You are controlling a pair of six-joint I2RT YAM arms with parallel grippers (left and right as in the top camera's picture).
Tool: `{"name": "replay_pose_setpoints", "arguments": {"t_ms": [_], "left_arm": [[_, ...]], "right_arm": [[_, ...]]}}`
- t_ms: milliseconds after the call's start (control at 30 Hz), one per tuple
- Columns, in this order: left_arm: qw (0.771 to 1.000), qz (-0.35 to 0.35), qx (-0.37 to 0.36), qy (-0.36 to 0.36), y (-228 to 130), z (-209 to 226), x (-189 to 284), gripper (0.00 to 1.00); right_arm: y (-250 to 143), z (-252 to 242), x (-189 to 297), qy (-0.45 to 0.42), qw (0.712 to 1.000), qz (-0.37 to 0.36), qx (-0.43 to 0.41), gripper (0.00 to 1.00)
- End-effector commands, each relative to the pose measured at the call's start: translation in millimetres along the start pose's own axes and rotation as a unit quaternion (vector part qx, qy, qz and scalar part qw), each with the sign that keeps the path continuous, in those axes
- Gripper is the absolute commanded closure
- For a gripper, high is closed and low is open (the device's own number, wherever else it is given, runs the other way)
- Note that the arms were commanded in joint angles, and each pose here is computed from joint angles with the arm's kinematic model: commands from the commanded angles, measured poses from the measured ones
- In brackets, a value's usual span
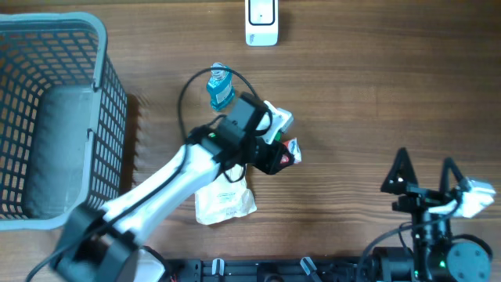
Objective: Scan the item barcode
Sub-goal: 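Lift the tissue pack out and drop it on the table right of the jar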
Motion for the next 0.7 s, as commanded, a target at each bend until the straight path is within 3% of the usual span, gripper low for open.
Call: {"name": "replay_pose_setpoints", "arguments": {"t_ms": [0,67,133,167,200,233,500,667], "left_arm": [[0.999,0.041,0.002,0.012,-15.9,8.9,-37.7,0.66],[0.998,0.061,-0.006,0.012,-25.6,7.1,-54.4,0.64],[0.997,0.076,-0.018,0.009,-35.1,-0.5,-64.4,0.55],[0.997,0.078,-0.024,0.006,-37.2,-4.5,-66.1,0.44],[0.996,0.078,-0.029,0.004,-38.4,-8.0,-67.3,0.26],[0.996,0.077,-0.034,0.001,-38.8,-10.9,-68.2,0.00],[0.998,0.046,-0.043,0.006,-22.4,-21.8,-62.0,0.00],[0.996,-0.027,-0.060,0.067,16.8,-33.5,-22.2,0.00]], "right_arm": [[16.4,-7.6,4.8,-0.034,0.999,-0.007,0.013,0.00],[14.3,-11.0,3.5,-0.047,0.999,0.001,0.013,0.00],[11.0,-12.7,1.4,-0.053,0.998,0.011,0.015,0.00],[10.6,-12.5,0.9,-0.053,0.998,0.012,0.015,0.00],[10.4,-11.0,0.8,-0.047,0.999,0.013,0.015,0.00],[9.7,-8.1,0.5,-0.037,0.999,0.015,0.014,0.00],[-11.3,-2.9,1.2,-0.014,0.998,0.064,0.013,0.00],[-30.8,-5.4,-1.2,-0.029,0.989,0.094,-0.106,0.00]]}}
Point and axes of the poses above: each gripper's point midway between its finger pads, its own x axis back along the fingers, its own z axis along the line the jaws close on, y = z × x, the point moved 3 cm from there along x, back along the fingers, and after that the axes turned 8 degrees about x, right-handed, at the moved point
